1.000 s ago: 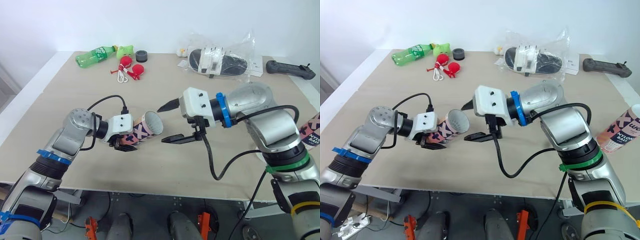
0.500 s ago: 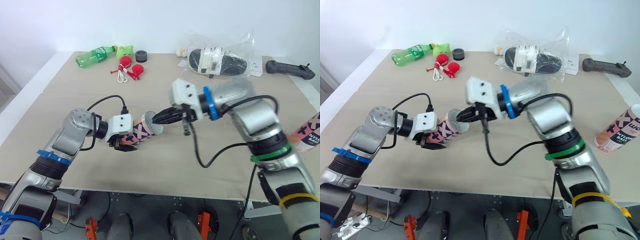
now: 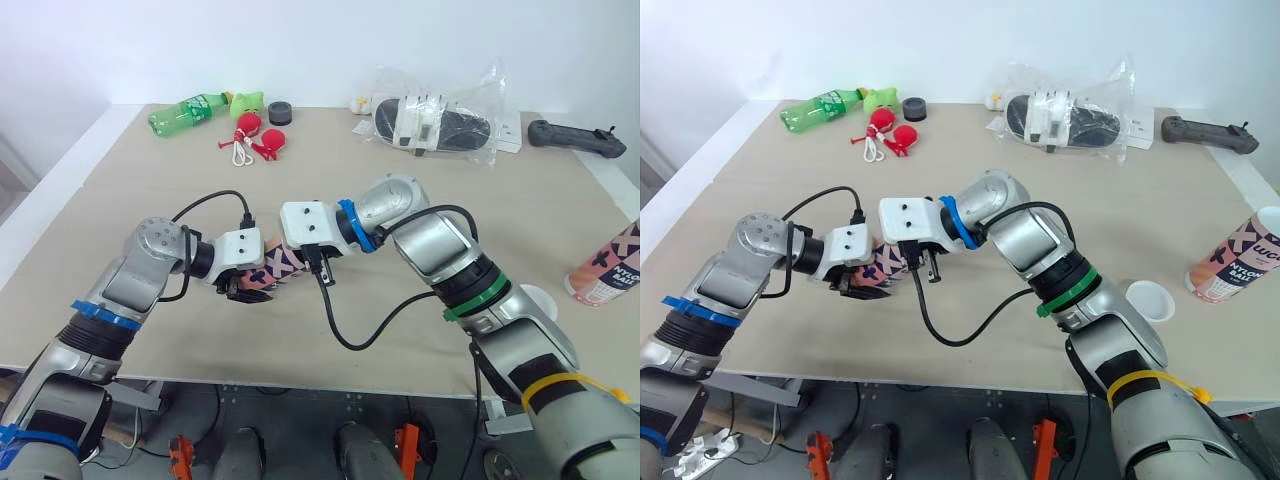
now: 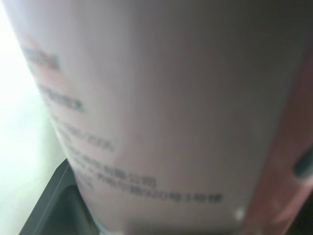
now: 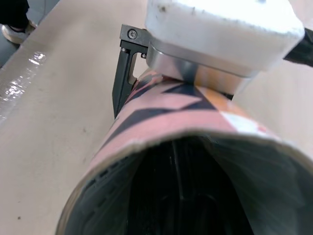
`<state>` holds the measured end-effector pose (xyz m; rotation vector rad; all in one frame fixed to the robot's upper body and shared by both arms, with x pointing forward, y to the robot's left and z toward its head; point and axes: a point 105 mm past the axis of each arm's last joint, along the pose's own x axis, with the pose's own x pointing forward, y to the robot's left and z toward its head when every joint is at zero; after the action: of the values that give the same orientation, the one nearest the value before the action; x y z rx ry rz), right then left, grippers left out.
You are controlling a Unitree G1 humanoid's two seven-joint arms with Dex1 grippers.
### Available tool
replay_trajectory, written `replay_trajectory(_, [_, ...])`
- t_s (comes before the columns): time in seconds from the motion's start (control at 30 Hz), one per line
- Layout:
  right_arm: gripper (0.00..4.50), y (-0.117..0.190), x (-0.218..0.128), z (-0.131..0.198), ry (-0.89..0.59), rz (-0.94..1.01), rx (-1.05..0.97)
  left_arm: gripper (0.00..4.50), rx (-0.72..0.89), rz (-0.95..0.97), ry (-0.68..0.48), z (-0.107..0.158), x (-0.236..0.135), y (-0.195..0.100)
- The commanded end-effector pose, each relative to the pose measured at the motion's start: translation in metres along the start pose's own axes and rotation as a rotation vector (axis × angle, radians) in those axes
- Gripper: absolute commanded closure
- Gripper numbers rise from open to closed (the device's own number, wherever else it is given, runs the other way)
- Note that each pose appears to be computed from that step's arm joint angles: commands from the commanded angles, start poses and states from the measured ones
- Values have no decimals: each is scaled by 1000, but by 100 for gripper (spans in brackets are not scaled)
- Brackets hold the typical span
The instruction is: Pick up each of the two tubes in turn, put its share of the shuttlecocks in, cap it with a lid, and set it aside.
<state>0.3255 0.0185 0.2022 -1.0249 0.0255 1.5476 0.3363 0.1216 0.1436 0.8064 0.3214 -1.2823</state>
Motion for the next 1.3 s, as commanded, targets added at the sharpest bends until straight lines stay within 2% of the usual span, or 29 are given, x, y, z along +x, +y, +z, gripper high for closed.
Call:
replay_trajectory(0.03, [446, 3, 10, 13, -30, 22, -34, 137, 19, -30, -17, 6, 7, -6])
replay_trajectory(0.23, [446, -10, -32, 25, -120, -59, 20, 137, 20, -31, -18, 7, 6, -6])
replay_trajectory(0.57, [446, 17, -131, 12, -152, -55, 204, 137, 2, -23, -54, 8, 10, -8])
replay_trajectory(0.63, [446, 17, -147, 4, -122, -72, 225, 137, -1, -6, -79, 12, 11, -6])
replay_trajectory(0.77, [446, 17, -189, -41, 111, -130, 242, 137, -17, 55, -229, 34, 16, -1])
replay_trajectory(0.87, [353, 25, -211, -68, 265, -117, 269, 137, -33, 106, -382, 60, 18, 2])
replay_trajectory(0.9, [340, 27, -218, -79, 331, -115, 273, 137, -41, 126, -440, 70, 19, 4])
replay_trajectory(0.93, [296, 28, -226, -89, 395, -111, 272, 137, -54, 147, -497, 79, 19, 5])
replay_trajectory(1.0, [166, 32, -241, -112, 535, -95, 275, 137, -110, 195, -629, 95, 20, 7])
replay_trajectory(1.03, [131, 36, -246, -123, 596, -72, 283, 137, -133, 211, -674, 99, 24, 6])
replay_trajectory(1.07, [122, 43, -251, -133, 652, -44, 294, 137, -155, 222, -698, 100, 30, 3])
replay_trajectory(1.1, [94, 49, -254, -141, 688, -19, 306, 137, -172, 229, -710, 99, 35, 0])
replay_trajectory(1.13, [25, 54, -256, -147, 711, 4, 315, 137, -185, 236, -721, 98, 40, -2])
replay_trajectory(1.17, [8, 56, -258, -151, 723, 16, 320, 137, -193, 242, -729, 98, 43, -4])
replay_trajectory(1.3, [8, 75, -266, -175, 829, 108, 367, 137, -262, 270, -766, 96, 65, -13])
